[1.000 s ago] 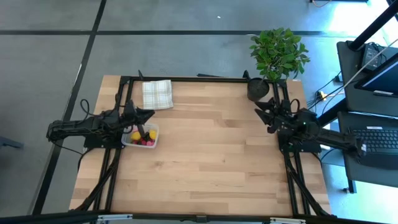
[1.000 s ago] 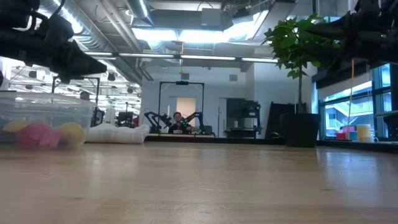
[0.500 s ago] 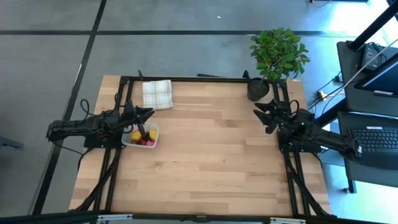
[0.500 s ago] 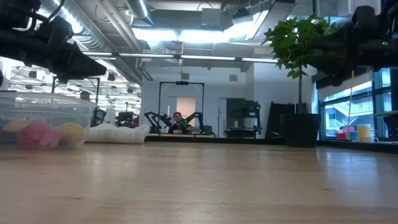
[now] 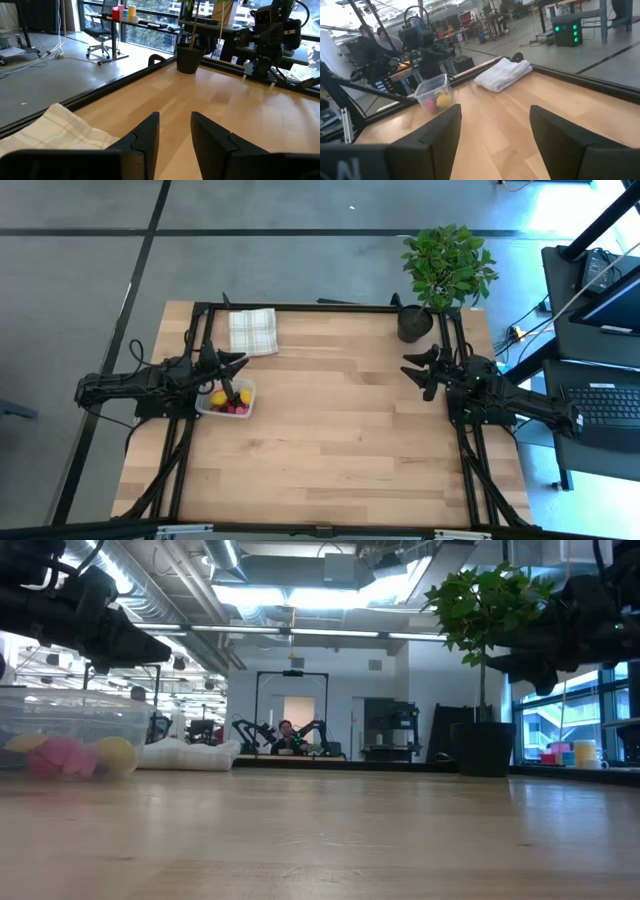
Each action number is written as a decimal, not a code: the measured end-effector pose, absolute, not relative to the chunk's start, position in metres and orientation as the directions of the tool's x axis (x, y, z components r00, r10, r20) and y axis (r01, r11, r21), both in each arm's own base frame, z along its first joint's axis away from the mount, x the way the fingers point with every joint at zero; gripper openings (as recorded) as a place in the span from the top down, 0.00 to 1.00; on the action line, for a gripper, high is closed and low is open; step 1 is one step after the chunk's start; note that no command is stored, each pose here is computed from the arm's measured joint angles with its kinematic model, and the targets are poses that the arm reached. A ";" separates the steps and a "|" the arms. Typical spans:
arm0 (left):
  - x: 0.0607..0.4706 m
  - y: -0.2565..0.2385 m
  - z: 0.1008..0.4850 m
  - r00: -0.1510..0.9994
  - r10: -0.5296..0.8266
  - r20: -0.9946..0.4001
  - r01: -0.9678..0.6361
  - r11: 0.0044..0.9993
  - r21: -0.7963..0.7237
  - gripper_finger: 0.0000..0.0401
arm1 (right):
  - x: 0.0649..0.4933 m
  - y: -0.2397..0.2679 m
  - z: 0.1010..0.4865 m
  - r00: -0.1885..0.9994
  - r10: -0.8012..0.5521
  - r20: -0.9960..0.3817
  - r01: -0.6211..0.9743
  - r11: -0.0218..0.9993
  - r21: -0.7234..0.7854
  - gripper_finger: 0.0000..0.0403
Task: Pick and placing Produce into tupperware
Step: Return to Home Position
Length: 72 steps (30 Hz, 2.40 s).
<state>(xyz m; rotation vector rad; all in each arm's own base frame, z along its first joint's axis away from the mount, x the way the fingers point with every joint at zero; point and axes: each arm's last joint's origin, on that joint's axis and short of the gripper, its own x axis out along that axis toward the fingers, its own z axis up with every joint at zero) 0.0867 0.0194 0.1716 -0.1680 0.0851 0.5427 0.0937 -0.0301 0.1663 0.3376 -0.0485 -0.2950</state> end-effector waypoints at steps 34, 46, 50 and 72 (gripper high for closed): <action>0.087 0.019 0.172 0.853 0.506 -0.125 -0.520 0.843 -0.136 0.76 | 0.094 -0.030 0.166 0.956 -0.293 -0.002 0.275 0.895 0.352 0.41; 0.087 0.019 0.172 0.853 0.506 -0.125 -0.520 0.843 -0.136 0.81 | 0.094 -0.030 0.166 0.956 -0.292 -0.002 0.274 0.895 0.353 0.41; 0.087 0.019 0.172 0.853 0.506 -0.125 -0.520 0.843 -0.136 0.83 | 0.094 -0.030 0.166 0.956 -0.292 -0.002 0.274 0.895 0.352 0.41; 0.087 0.019 0.172 0.853 0.506 -0.125 -0.520 0.843 -0.136 0.91 | 0.094 -0.030 0.166 0.956 -0.292 -0.002 0.274 0.894 0.353 0.41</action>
